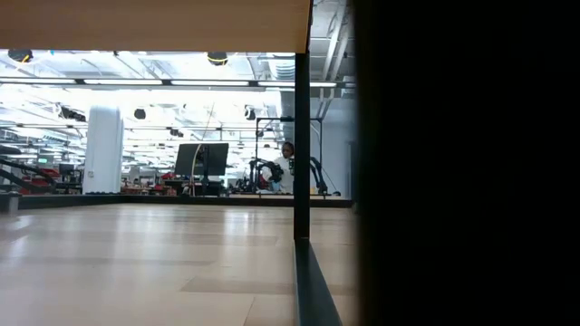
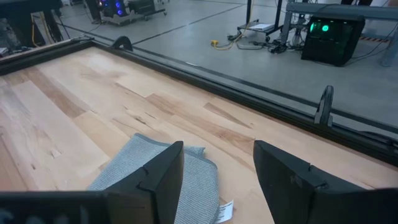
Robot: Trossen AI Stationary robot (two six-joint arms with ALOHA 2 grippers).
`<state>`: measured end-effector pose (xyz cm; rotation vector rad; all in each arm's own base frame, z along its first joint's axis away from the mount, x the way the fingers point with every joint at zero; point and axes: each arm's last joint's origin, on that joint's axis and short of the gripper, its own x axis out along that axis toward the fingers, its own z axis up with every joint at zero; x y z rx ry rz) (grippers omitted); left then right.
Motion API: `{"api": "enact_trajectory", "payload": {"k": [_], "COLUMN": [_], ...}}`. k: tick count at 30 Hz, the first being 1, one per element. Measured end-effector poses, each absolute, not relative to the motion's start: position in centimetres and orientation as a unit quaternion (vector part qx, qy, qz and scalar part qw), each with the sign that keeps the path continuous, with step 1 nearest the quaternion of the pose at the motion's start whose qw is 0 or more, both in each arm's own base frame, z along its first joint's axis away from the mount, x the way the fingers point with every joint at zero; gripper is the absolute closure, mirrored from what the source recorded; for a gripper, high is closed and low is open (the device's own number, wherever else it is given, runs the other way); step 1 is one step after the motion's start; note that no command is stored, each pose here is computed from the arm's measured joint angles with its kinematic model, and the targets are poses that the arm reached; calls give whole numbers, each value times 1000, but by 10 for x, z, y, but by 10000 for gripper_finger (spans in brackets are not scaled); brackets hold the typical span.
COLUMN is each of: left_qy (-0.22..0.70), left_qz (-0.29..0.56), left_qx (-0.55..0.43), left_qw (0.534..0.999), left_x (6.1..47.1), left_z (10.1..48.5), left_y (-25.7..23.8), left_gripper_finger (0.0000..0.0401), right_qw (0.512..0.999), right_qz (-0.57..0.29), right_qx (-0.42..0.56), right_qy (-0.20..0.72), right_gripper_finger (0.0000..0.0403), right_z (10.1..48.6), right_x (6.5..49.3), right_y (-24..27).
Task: Stack small to large cups/mugs on shelf
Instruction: Put the green mug on the shelf
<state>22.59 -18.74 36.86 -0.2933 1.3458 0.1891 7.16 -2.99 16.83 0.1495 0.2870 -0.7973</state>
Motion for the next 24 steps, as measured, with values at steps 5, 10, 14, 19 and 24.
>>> {"api": "enact_trajectory", "payload": {"k": [5,10,14,19,24], "left_qy": [621,623,627,629,630], "left_qz": [86,92,94,94,93], "left_qx": [-133,-138,-141,-141,-142], "left_qw": [768,764,761,759,758], "left_x": [225,224,224,223,223], "left_z": [369,368,368,368,368], "left_y": [-188,-188,-187,-187,-187], "left_gripper_finger": [400,400,400,394,394], "right_qw": [909,909,909,909,909], "right_qz": [-387,-387,-387,-386,-387], "right_qx": [73,73,73,73,73], "right_qy": [139,139,139,139,139], "right_gripper_finger": [187,187,187,187,187], "right_z": [168,168,168,168,168], "right_x": [72,72,72,72,72], "right_y": [-30,-30,-30,-30,-30]}}
